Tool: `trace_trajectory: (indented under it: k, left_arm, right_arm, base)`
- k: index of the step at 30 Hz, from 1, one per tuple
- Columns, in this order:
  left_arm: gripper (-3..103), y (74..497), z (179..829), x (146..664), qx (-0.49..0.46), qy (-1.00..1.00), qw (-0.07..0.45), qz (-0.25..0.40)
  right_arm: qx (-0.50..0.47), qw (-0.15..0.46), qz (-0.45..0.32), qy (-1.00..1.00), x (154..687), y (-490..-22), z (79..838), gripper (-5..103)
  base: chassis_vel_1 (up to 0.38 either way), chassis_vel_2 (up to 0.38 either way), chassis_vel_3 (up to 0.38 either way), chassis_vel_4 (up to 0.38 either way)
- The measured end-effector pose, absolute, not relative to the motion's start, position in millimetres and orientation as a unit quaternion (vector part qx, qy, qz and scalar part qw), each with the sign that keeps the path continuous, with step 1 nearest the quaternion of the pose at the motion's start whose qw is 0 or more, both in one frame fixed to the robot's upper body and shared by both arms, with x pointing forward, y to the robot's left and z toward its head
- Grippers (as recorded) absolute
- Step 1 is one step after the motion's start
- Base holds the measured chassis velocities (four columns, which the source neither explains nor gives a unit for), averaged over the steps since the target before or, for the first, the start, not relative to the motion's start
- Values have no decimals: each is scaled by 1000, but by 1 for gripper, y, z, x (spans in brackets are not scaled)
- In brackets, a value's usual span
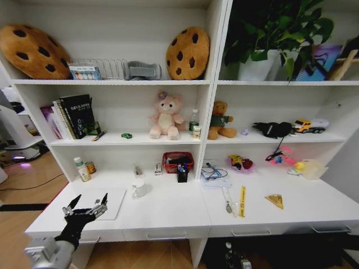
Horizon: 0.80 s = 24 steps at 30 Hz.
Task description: Organize the objects on the table.
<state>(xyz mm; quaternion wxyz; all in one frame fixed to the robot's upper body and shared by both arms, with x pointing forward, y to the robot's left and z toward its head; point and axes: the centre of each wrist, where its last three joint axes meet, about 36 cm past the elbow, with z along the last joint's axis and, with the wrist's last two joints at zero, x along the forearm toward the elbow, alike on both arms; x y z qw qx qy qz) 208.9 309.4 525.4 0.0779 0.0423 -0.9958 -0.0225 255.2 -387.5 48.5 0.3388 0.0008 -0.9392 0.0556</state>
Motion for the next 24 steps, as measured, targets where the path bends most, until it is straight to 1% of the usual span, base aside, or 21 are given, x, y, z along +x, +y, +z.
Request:
trace_trajectory:
  k: [8, 9, 10, 11, 13, 14, 15, 16, 18, 19, 21, 23, 24]
  left_arm:
    - [100, 309, 525, 209, 42, -996, 78, -22]
    - [100, 309, 525, 209, 42, -996, 78, -22]
    - [100, 309, 525, 209, 42, -996, 78, -23]
    - [100, 309, 525, 209, 42, -996, 78, -23]
    - [100, 309, 525, 209, 42, -996, 78, -22]
    - [100, 309, 525, 209, 42, -996, 78, -22]
    - [100, 309, 525, 209, 42, -996, 78, -22]
    - [100, 309, 525, 209, 42, -996, 78, -22]
    - [100, 309, 525, 209, 42, -996, 78, -23]
    - [100, 309, 525, 209, 42, -996, 78, -23]
    - [100, 309, 525, 209, 42, -996, 78, -22]
    - [100, 309, 525, 209, 42, -996, 78, -22]
    - [100, 309, 525, 209, 42, -996, 78, -23]
  right_arm:
    - [-5, 327, 56, -943, 257, -386, 46, 26]
    - [-6, 326, 55, -944, 258, -385, 47, 28]
    - [-6, 326, 56, -944, 257, -385, 47, 33]
    - [-6, 326, 56, -944, 257, -385, 47, 33]
    - [-7, 326, 56, -944, 253, -385, 47, 44]
    - [-7, 326, 56, -944, 253, -385, 47, 44]
    - [-7, 327, 56, -943, 251, -386, 47, 49]
    - [-7, 327, 56, -943, 251, -386, 47, 49]
    - [-6, 320, 62, -945, 240, -391, 48, 60]
    - [-6, 320, 62, -945, 240, -391, 48, 60]
    - [-22, 311, 92, -946, 219, -395, 56, 71]
    - [-32, 305, 102, -947, 212, -394, 58, 71]
    - [-51, 283, 118, -950, 193, -391, 68, 82]
  base:
    - [0, 0, 0, 0]
    - [0, 0, 0, 0]
    - [0, 0, 0, 0]
    - [0, 0, 0, 0]
    - [0, 0, 0, 0]
    - [0, 0, 0, 0]
    - [0, 0, 0, 0]
    - [0, 0, 0, 0]
    - [0, 0, 0, 0]
    - [0, 0, 0, 0]
    - [0, 0, 0, 0]
    - [0, 0, 0, 0]
    - [0, 0, 0, 0]
